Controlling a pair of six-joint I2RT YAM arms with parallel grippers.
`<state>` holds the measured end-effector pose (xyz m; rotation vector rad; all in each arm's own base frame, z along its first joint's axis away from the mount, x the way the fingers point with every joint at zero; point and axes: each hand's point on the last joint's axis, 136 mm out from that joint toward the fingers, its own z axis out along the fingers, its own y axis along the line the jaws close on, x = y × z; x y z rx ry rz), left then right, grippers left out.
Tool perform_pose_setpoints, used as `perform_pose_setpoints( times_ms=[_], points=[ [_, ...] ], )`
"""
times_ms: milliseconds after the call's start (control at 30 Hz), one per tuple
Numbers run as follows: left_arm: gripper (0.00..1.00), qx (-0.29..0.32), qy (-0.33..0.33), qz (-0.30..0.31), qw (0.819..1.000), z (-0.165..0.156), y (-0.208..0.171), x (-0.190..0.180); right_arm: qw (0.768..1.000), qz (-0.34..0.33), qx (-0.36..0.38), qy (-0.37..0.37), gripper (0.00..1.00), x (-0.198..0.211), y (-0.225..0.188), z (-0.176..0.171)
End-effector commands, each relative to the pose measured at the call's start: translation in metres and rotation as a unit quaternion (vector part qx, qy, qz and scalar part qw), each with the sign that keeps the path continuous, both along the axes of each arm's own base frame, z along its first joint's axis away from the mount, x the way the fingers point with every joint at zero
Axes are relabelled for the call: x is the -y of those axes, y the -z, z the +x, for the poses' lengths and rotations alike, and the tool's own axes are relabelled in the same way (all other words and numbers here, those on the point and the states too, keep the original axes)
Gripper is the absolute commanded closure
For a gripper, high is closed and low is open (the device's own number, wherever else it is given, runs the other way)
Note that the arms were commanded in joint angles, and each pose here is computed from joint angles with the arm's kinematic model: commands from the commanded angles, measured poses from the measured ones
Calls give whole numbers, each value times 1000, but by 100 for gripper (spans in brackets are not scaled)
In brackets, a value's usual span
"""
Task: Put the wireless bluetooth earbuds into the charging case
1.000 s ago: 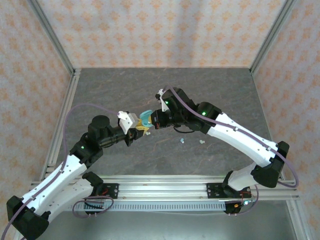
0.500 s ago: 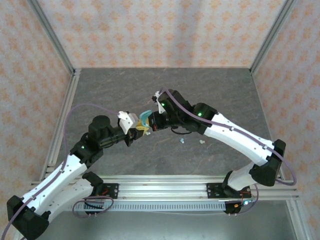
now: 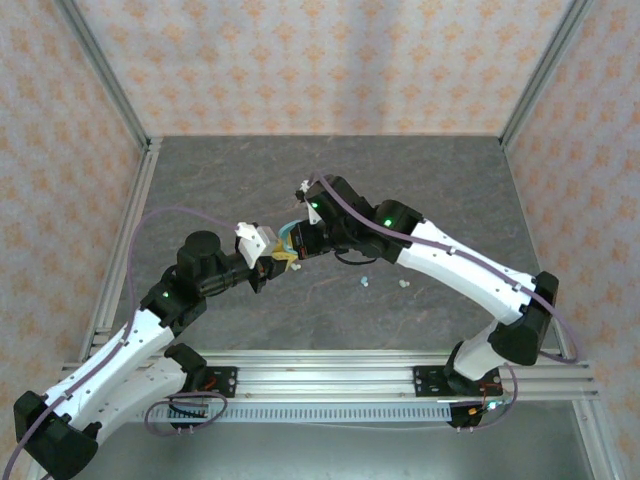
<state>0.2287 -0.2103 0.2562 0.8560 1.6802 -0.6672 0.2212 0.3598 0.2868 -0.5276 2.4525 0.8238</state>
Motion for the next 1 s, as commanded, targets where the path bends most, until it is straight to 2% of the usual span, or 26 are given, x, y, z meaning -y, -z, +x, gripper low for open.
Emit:
perform_pose_setpoints(
  times_ms=[0,233,667,967],
  points=[
    [87,30,5,-19,999,-1,-16,3,999,-38,4,-7,95,6,8,-5],
    [87,30,5,-18,999,-1,-16,4,999,-36,5,-10,80,8,3,-8],
    [87,29,4,-13,999,0,-14,3,1000,-5,6,-16,68,-1,-9,-9],
    [87,27,4,-15,999,0,-13,3,999,14,34,1,66,13,-32,-9]
  ],
)
